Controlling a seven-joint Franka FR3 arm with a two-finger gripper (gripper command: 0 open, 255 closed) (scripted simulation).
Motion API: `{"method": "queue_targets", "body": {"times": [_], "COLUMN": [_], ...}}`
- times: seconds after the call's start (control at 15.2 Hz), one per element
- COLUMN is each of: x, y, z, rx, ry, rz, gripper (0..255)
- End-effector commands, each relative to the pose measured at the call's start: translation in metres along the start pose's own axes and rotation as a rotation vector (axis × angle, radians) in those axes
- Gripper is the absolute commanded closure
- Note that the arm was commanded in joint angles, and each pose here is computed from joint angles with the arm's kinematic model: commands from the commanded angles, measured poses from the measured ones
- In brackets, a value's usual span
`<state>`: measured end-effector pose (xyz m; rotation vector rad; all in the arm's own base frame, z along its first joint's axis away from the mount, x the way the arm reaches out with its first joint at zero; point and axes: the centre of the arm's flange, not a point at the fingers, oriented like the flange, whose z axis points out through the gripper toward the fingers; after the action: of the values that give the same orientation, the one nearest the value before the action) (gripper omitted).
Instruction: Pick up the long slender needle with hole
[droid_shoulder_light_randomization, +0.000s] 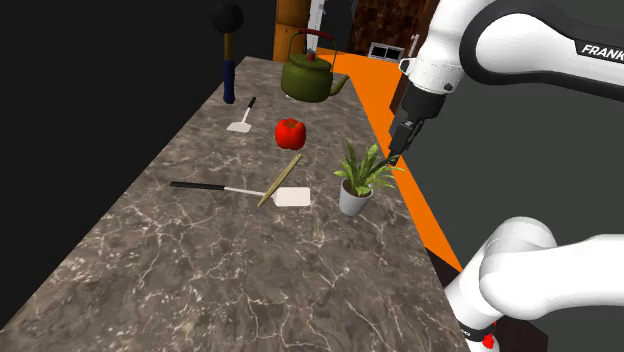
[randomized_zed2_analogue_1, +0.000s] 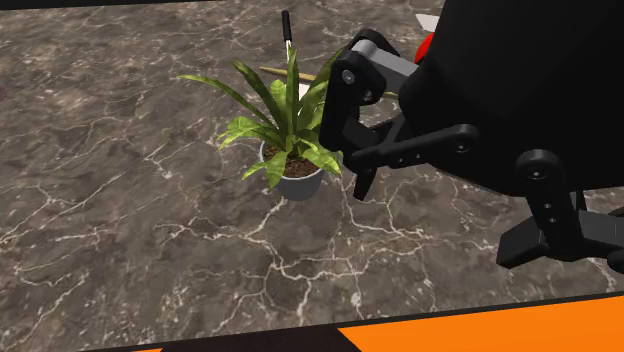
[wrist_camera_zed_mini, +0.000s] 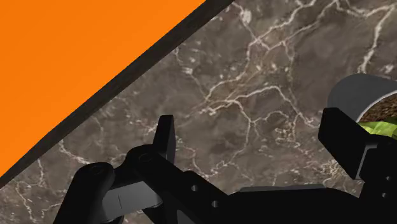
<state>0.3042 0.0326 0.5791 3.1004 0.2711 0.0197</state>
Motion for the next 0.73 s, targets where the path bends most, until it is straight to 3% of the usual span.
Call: {"method": "queue_targets", "body": {"times": [0.0,0.66], "x": [0.0,0.056], "y": [0.0,-0.115], "z": [0.0,0.027], "rx": [0.0,-0.02], "ry": [0.0,0.079], "rz": [0.0,0.616], "gripper": [0,0]}}
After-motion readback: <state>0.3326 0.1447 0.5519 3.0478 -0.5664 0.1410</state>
